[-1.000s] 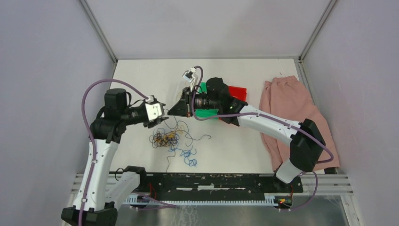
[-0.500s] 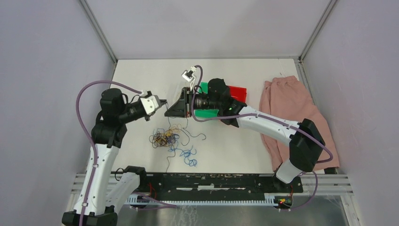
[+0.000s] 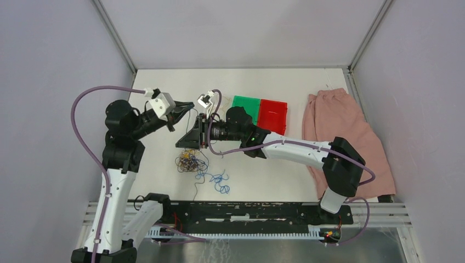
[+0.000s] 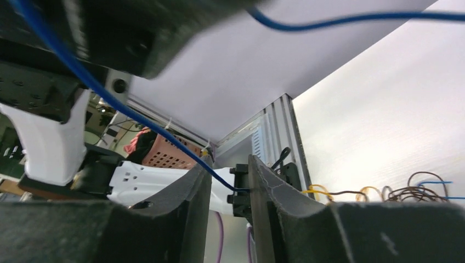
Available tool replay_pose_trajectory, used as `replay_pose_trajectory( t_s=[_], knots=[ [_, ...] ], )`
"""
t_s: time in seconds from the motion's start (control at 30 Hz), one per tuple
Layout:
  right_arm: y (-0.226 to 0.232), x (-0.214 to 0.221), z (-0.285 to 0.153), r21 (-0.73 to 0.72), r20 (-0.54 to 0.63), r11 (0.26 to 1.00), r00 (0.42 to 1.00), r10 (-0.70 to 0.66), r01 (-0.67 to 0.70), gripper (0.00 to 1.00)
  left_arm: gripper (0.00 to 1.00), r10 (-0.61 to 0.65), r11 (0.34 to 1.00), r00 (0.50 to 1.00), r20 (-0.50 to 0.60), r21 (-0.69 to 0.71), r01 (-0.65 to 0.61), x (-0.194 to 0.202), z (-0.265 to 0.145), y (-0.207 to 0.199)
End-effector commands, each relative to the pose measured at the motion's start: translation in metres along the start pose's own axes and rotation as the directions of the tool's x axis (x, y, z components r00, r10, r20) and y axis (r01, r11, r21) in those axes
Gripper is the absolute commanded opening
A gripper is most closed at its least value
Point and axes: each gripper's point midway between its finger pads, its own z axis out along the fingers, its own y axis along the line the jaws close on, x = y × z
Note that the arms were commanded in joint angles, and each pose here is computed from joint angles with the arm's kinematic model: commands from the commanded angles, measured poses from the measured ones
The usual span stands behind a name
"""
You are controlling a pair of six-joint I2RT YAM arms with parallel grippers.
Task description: Untangle the cables
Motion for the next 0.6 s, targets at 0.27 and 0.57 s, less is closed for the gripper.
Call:
replay_pose_trajectory(
  t_s=[0.27, 0.57],
  knots=[
    [-0.035, 0.005, 0.015, 0.094, 0.051, 0.994, 0.997, -0.064, 0.059, 0.27, 0.03, 0.026, 0.999, 0.985, 0.169, -0.045, -0.018, -0.093, -0.005, 0.020],
    [-0.076, 0.028, 0.010, 0.221, 0.041, 0.975, 0.999, -0.031, 0.021, 0.22, 0.03, 0.061, 0.997, 0.963, 0.263, -0.053, -0.049, -0.148, -0.005, 0.034]
  ],
)
